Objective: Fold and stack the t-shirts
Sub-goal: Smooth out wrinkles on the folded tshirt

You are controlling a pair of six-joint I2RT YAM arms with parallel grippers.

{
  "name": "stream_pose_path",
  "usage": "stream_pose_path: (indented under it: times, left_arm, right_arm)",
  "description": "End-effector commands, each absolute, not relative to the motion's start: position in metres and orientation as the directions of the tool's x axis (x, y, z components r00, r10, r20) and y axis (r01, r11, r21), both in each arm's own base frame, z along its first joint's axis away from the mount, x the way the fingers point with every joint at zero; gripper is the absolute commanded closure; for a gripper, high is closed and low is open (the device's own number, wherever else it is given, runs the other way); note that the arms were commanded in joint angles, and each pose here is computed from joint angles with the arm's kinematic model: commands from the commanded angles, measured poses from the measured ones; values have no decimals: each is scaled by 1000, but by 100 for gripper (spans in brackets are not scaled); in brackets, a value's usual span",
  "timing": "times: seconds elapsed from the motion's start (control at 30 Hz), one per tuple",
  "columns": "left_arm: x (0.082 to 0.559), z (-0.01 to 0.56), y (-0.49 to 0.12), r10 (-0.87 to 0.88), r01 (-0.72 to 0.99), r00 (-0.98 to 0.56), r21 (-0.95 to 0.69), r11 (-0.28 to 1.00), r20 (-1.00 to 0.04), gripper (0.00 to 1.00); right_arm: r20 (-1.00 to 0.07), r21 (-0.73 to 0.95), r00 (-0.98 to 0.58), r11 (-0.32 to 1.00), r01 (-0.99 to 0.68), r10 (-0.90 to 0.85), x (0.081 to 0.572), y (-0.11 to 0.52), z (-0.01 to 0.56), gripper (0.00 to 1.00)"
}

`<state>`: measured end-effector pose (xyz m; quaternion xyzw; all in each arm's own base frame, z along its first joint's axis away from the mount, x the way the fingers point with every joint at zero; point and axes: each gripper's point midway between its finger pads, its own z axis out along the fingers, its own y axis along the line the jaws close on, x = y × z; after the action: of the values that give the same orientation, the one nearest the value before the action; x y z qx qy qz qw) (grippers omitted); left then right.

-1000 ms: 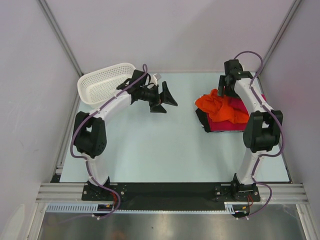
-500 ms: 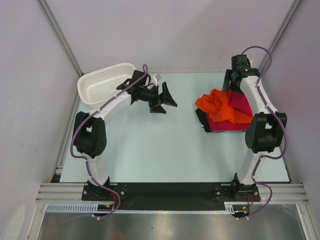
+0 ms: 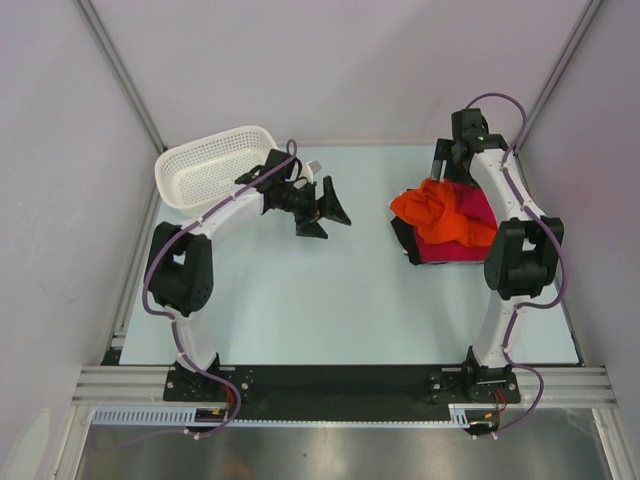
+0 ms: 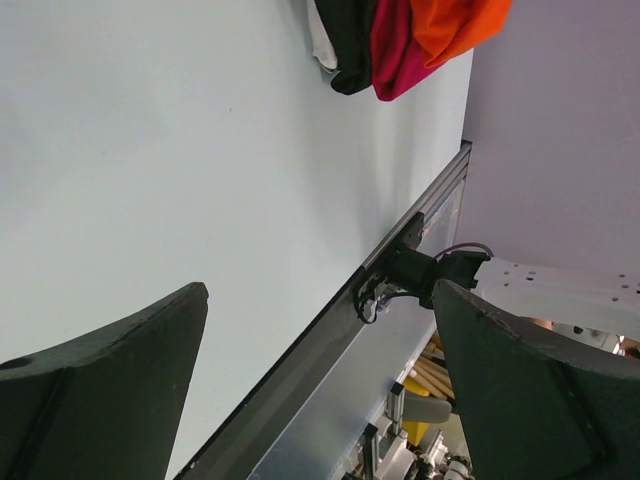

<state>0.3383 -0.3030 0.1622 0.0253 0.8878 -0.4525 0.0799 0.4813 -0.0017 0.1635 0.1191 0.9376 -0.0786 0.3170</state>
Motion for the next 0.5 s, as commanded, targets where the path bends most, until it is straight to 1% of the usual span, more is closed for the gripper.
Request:
stream_pose_path:
  times: [0.0,0.07,0.1,0.13,0.2,0.23,0.3,0.33,0.37,0.47]
  left_arm:
    - [337,175,-299,-23,170,-974,-791,587,-226,0]
    - [338,173,-299,-23,168,-974,-790,589,-224,0]
    - [338,172,-299,-23,169,-974,-790,589,-225,1]
    - [338,171,-299,-23,166,-975,-790,590,-222,0]
    - [339,169,-299,-22,164,-976,-789,592,-219,0]
    - [339,169,-299,-21,165,-975,-789,592,-220,0]
    - [339,169,-299,-20,167,-975,-787,593,-221,0]
    - [338,170,-299,-19,171,-974,-787,592,-225,0]
    - [338,170,-299,-19,168,-975,-788,592,-222,0]
    - [336,169,-298,-11,175,-975,-789,589,-224,0]
  right_arm:
    - [-641,42,-743,975,217,193,472,31,200,10]
    - [-628,72,-749,975,212,209,459,43,200,12]
    - [-638,90,-740,975,203,213,453,48,211,12]
    - [-620,101,-750,971,215,230,445,51,205,18]
    - [-607,85,-763,973,215,221,430,58,205,23]
    - [-607,93,-757,967,237,243,422,58,209,29]
    - [-574,86,-780,965,248,251,404,60,197,39]
    - [-582,103,-766,959,263,272,398,61,204,47]
    - [-561,91,-784,961,262,266,388,63,191,48]
    - [-561,76,-778,953,292,283,375,62,187,48]
